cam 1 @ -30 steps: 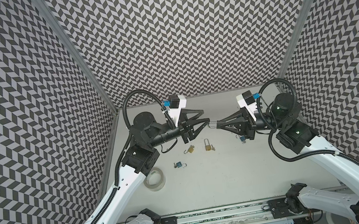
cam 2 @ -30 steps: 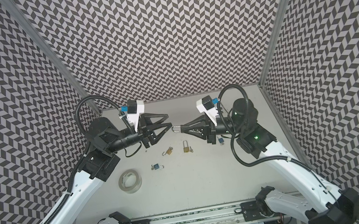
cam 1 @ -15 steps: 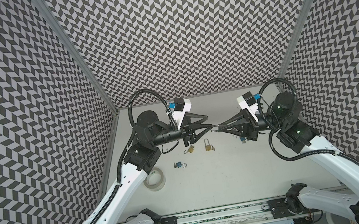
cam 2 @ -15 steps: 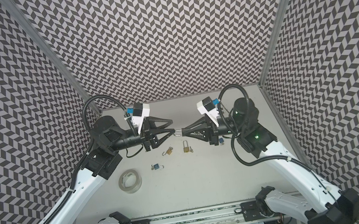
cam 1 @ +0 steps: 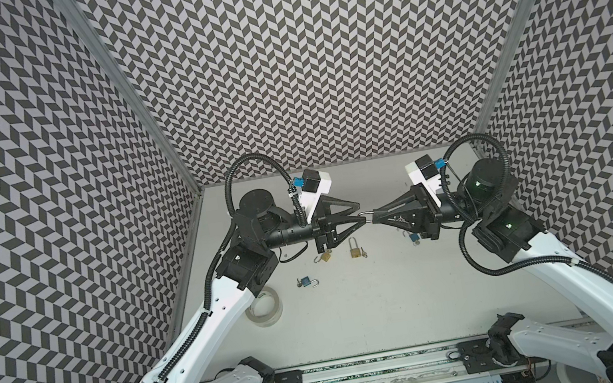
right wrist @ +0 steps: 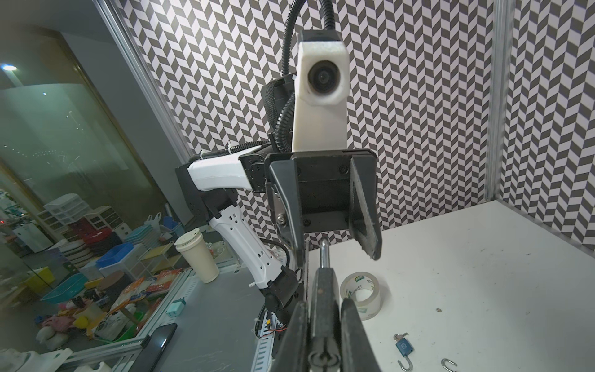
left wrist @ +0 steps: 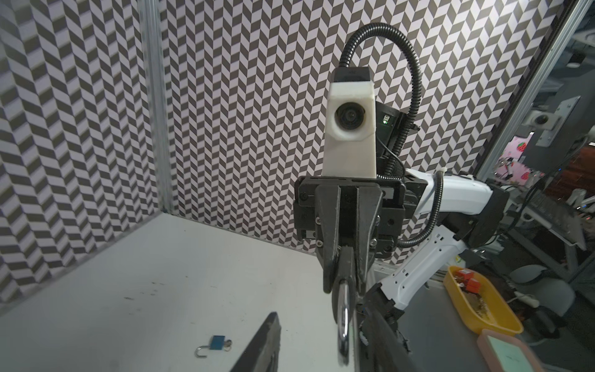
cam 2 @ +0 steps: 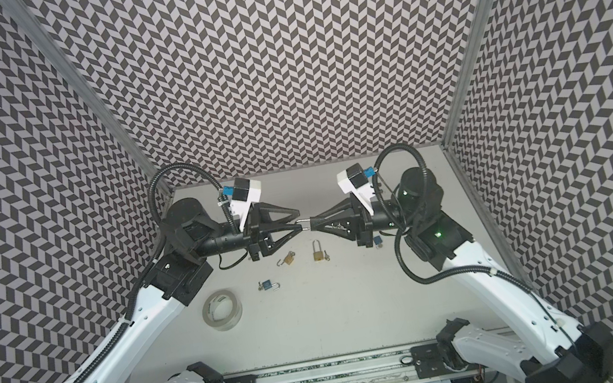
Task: Lock with the key
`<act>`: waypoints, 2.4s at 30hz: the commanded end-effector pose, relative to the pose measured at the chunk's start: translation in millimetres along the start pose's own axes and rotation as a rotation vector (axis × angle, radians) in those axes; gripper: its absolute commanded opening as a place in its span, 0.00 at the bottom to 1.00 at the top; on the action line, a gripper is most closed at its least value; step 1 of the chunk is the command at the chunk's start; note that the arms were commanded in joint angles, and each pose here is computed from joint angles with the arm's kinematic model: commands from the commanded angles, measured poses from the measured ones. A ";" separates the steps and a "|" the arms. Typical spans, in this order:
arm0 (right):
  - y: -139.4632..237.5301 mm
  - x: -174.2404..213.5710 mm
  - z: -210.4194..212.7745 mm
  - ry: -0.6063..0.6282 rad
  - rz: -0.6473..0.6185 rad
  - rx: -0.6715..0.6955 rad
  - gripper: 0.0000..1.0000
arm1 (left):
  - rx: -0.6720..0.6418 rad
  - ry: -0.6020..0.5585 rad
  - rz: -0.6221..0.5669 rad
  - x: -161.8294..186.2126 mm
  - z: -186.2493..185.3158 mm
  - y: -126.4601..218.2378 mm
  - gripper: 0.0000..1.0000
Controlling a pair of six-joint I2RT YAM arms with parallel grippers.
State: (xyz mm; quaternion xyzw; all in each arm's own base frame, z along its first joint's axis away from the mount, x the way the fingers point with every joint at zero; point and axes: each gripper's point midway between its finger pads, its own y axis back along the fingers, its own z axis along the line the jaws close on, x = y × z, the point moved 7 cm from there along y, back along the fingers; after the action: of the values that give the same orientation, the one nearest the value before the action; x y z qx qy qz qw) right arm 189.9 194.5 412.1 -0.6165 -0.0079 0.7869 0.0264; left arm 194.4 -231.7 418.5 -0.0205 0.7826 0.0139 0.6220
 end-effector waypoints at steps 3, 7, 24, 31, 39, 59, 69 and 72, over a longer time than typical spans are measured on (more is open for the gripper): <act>4.3 -9.6 10.6 0.075 -0.036 -0.021 0.00 | 0.036 -0.023 -0.007 0.2 -5.4 -2.0 0.25; 4.3 -8.8 7.4 0.079 -0.027 0.007 0.00 | 0.032 -0.032 -0.013 -2.5 -6.9 -0.9 0.24; 6.4 -9.7 8.6 0.100 -0.028 0.035 0.00 | 0.003 -0.044 -0.007 -1.7 -5.6 0.7 0.17; 6.9 -10.9 9.9 0.102 -0.032 0.033 0.00 | 0.003 -0.047 -0.008 -2.5 -5.9 0.9 0.16; 5.6 -8.6 6.6 0.094 -0.023 0.038 0.00 | 0.003 -0.051 -0.015 -5.4 -6.9 1.1 0.00; -9.8 -10.0 2.1 0.057 -0.024 -0.055 0.00 | 0.164 -0.035 0.060 18.6 -21.7 -42.1 0.00; 1.6 -11.0 5.9 0.105 -0.059 0.054 0.30 | 0.068 -0.029 -0.012 5.3 -5.4 -9.9 0.00; 13.1 -13.3 4.6 0.119 -0.121 0.151 0.48 | 0.040 -0.038 -0.051 -1.9 -1.9 11.2 0.00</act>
State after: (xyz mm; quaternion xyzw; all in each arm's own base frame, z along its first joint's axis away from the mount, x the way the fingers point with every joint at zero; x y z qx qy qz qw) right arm 190.1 191.2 414.0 -0.6313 0.0059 0.7733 0.0583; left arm 195.0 -236.4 409.5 -0.0159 0.7784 0.0031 0.6275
